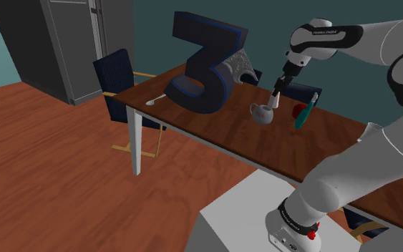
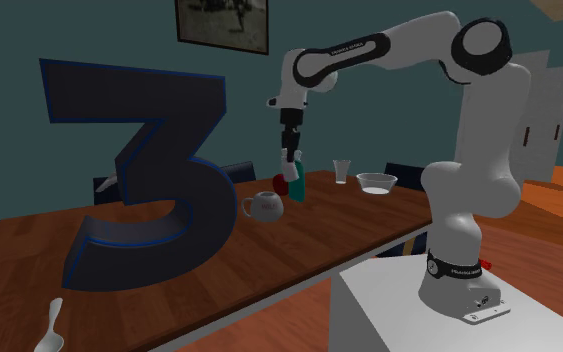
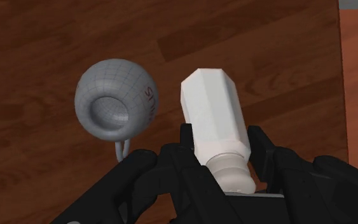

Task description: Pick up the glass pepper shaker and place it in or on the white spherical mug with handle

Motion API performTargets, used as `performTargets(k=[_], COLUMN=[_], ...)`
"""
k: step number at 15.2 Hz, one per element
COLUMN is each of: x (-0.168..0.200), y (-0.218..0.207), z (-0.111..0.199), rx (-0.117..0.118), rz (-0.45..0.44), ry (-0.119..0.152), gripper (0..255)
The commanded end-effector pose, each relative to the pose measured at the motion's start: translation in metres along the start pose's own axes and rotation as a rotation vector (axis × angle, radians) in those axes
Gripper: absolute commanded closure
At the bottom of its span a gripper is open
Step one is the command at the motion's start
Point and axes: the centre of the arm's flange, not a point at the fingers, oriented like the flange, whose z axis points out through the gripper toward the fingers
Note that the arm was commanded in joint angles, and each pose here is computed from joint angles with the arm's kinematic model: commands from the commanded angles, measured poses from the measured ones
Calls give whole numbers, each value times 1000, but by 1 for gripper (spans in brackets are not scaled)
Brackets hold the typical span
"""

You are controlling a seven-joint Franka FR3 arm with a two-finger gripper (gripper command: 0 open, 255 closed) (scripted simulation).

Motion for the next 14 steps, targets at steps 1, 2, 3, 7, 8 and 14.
performTargets(k=[1,2,3,7,8,14], x=[15,22,28,55,61,70], y=[22,34,45,90,102,121], z=[-2,-3,-4,-9,-10,10], rx=[-1,-1,-1,-1,-1,-1], rz=[-2,-2,-2,-2,-2,-2], ry=[0,0,0,0,0,0], gripper=[255,255,255,255,255,255])
